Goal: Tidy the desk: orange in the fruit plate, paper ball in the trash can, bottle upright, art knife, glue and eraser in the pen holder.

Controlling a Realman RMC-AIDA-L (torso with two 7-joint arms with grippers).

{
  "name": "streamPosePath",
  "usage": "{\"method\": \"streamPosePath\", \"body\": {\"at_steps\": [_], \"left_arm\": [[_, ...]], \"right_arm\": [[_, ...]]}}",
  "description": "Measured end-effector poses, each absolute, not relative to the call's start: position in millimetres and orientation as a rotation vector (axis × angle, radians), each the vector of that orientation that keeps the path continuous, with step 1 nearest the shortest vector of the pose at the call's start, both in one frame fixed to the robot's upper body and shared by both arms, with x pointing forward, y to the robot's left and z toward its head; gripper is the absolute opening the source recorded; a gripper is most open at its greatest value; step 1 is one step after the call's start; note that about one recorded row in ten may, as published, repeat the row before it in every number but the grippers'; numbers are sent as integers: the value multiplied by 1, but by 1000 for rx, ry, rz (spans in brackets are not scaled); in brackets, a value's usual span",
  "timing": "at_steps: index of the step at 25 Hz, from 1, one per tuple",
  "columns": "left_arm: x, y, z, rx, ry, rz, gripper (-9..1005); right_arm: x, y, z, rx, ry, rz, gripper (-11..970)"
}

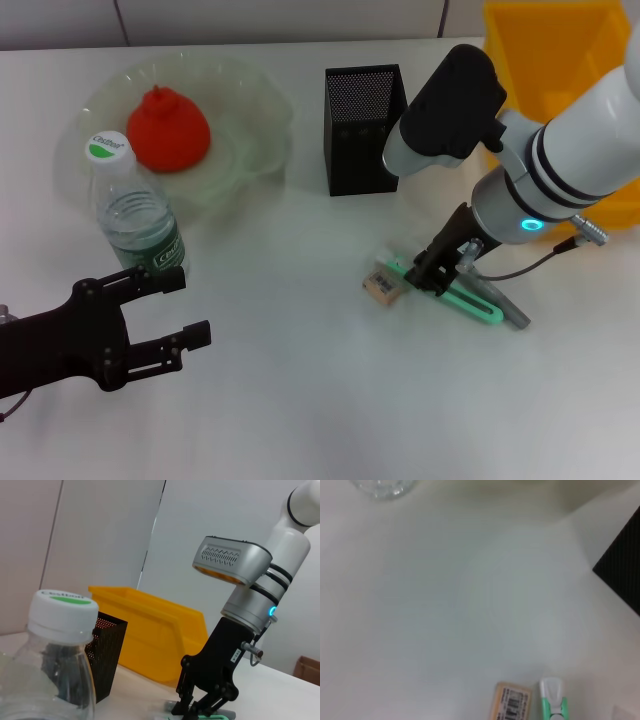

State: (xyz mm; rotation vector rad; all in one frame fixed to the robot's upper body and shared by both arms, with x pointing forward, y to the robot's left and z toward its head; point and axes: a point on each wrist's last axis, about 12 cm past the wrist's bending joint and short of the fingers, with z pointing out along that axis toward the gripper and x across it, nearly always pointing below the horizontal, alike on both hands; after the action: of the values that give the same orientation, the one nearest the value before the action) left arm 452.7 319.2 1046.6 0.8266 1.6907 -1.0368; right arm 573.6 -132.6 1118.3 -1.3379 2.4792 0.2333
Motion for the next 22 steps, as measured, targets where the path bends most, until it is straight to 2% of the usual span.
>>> {"method": "streamPosePath", "body": {"at_steps": [8,14,19,22], "left_arm": [[452,320,1047,825,1690,-1041,783],[450,320,1046,823,1691,-1041,783],[450,318,1046,824,1685,-1048,783],[450,317,1046,826,1680,-1054,783]], "right_arm": [[571,-143,1145,-1203,2387,321,185],[568,-181,1172,-929,2149,741,204],[573,-218,1167,-653,1806,1105,219],[579,-231,1155,-521,1623,1179,228]]}}
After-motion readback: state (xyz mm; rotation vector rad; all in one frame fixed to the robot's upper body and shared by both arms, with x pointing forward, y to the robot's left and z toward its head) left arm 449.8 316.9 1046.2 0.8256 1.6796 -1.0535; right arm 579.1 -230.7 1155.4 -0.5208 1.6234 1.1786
